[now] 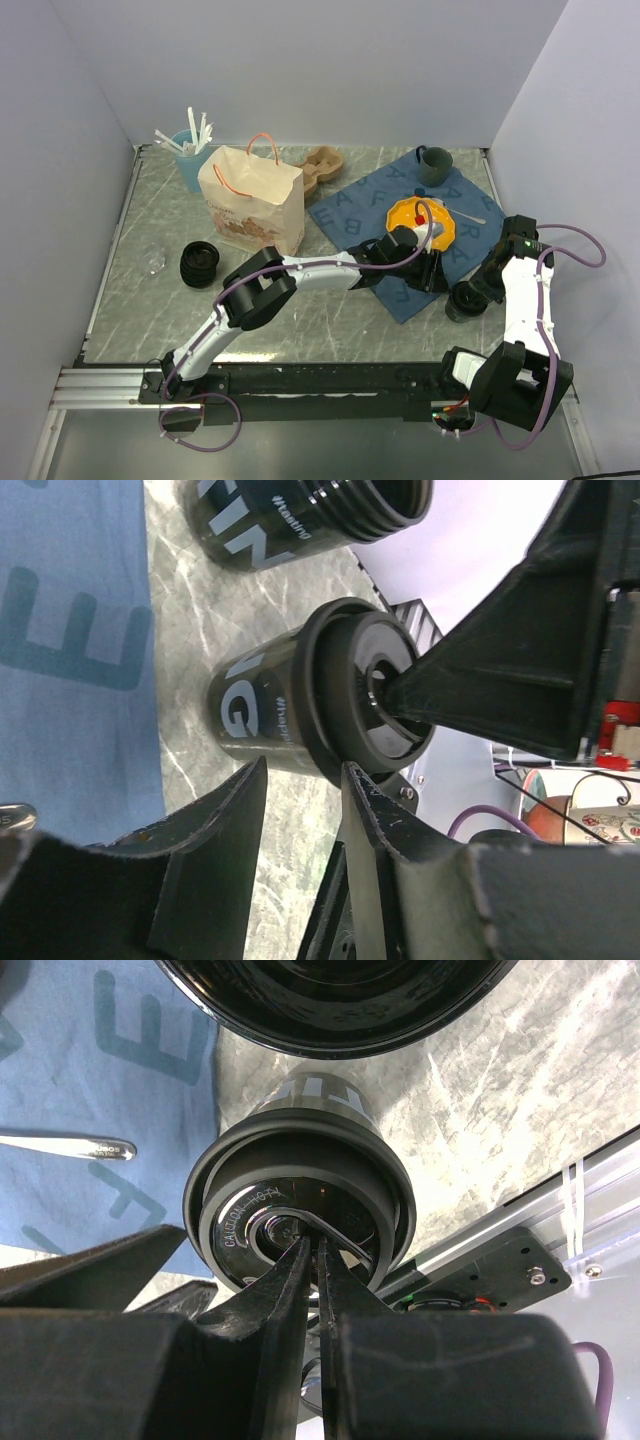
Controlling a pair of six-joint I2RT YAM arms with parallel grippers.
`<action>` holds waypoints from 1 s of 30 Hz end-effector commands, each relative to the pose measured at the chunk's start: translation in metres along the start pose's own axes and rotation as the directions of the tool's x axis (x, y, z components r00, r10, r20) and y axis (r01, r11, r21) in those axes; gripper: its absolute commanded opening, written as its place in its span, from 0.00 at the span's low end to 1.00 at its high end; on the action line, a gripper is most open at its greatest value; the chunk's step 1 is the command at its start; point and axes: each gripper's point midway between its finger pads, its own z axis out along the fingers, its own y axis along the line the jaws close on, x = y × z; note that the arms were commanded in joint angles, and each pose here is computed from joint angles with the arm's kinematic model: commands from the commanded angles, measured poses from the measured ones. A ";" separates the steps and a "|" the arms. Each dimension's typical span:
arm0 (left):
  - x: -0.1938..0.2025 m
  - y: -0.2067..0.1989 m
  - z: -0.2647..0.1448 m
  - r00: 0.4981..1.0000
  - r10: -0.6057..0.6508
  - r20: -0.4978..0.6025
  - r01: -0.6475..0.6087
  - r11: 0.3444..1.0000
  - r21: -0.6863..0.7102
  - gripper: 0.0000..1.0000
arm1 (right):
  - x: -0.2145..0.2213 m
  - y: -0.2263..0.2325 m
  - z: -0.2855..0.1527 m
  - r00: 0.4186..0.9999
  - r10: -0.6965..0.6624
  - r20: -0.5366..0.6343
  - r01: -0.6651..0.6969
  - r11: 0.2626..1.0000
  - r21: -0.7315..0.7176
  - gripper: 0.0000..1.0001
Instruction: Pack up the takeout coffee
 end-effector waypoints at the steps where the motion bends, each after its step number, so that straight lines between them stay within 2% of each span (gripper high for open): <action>1: -0.026 -0.050 -0.013 0.996 0.061 0.067 -0.066 0.994 0.086 0.41 | 0.007 -0.007 0.017 0.999 0.000 -0.040 0.002 0.999 0.041 0.15; 14: -0.013 -0.047 0.003 0.998 0.046 0.030 -0.048 0.995 0.088 0.34 | 0.006 -0.007 0.016 0.999 -0.002 -0.038 0.003 0.999 0.038 0.14; 23: 0.007 -0.006 0.015 0.999 -0.037 -0.012 0.036 0.998 -0.059 0.16 | 0.008 -0.006 0.018 0.999 -0.002 -0.052 0.004 0.999 0.039 0.14; 30: 0.029 0.018 0.022 0.994 -0.089 -0.067 0.082 0.992 -0.097 0.12 | 0.009 -0.006 0.020 0.998 -0.004 -0.065 0.007 0.999 0.041 0.13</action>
